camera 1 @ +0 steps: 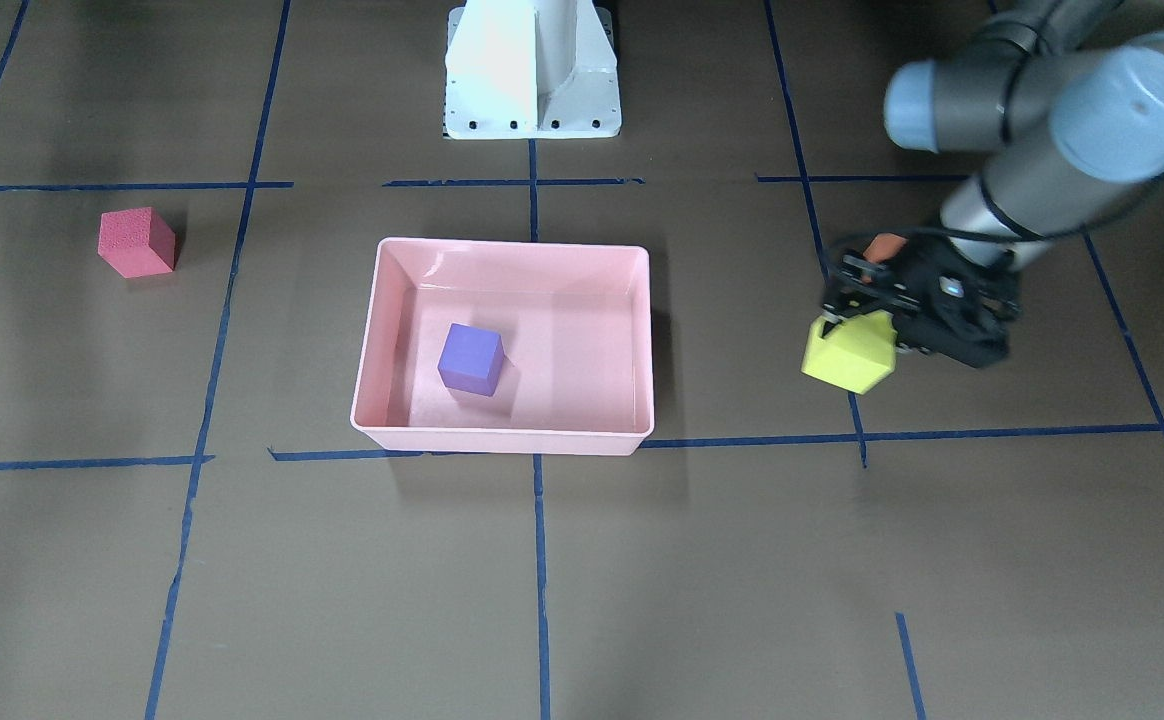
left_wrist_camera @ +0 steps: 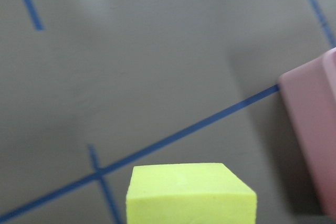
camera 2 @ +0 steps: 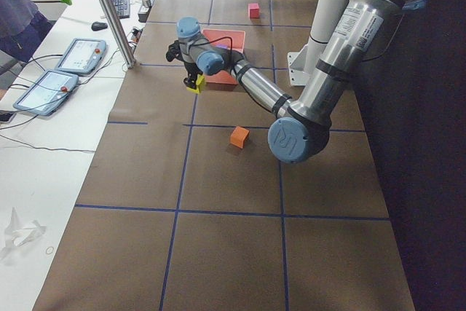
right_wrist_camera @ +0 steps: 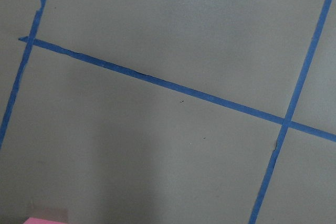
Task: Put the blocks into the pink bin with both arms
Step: 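Lower the yellow cube into the pink bin and open the left gripper, then close the right gripper on the magenta cube while the left hovers over the bin, then carry the magenta cube into the bin with the right gripper while the left gripper withdraws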
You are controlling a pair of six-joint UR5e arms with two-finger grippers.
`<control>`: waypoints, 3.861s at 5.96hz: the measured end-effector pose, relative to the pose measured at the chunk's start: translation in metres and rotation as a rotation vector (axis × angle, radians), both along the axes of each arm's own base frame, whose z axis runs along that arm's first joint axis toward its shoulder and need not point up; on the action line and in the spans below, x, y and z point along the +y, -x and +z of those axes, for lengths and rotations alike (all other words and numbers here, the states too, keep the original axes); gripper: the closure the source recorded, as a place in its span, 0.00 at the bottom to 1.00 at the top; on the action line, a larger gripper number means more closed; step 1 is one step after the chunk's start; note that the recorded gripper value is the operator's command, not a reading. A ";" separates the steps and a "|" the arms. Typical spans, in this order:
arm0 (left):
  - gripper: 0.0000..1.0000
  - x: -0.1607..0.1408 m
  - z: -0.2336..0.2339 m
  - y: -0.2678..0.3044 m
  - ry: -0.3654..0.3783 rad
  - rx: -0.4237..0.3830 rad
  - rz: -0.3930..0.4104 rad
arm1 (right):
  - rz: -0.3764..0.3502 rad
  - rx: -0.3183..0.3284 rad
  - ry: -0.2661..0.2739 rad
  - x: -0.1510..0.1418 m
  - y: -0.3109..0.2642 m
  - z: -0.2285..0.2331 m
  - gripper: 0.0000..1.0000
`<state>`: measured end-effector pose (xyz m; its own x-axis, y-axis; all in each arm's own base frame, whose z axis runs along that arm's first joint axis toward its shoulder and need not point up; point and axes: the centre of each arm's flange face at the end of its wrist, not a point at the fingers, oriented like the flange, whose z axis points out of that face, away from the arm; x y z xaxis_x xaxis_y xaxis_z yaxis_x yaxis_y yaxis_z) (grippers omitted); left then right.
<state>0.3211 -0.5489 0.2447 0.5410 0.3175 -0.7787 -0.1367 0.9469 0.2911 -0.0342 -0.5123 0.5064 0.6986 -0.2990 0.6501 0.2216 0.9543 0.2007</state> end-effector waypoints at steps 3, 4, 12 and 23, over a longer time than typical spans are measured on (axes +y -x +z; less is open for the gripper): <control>0.00 0.068 -0.148 -0.153 0.150 -0.059 -0.137 | 0.042 -0.007 0.017 0.007 0.005 -0.013 0.01; 0.00 0.072 -0.157 -0.167 0.174 -0.064 -0.157 | 0.062 -0.015 0.031 0.015 0.021 -0.023 0.01; 0.00 0.076 -0.139 -0.167 0.186 -0.073 -0.166 | 0.186 -0.083 0.052 0.165 0.210 0.016 0.01; 0.00 0.091 -0.050 -0.079 -0.084 -0.125 0.023 | 0.200 -0.080 0.155 0.110 0.275 -0.174 0.63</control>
<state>0.4003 -0.4575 0.1952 0.6241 0.3919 -0.6759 -0.1982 0.9162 0.3482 -0.3090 -0.4023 0.3321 0.6785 -0.0521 0.7328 0.0145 0.9982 0.0576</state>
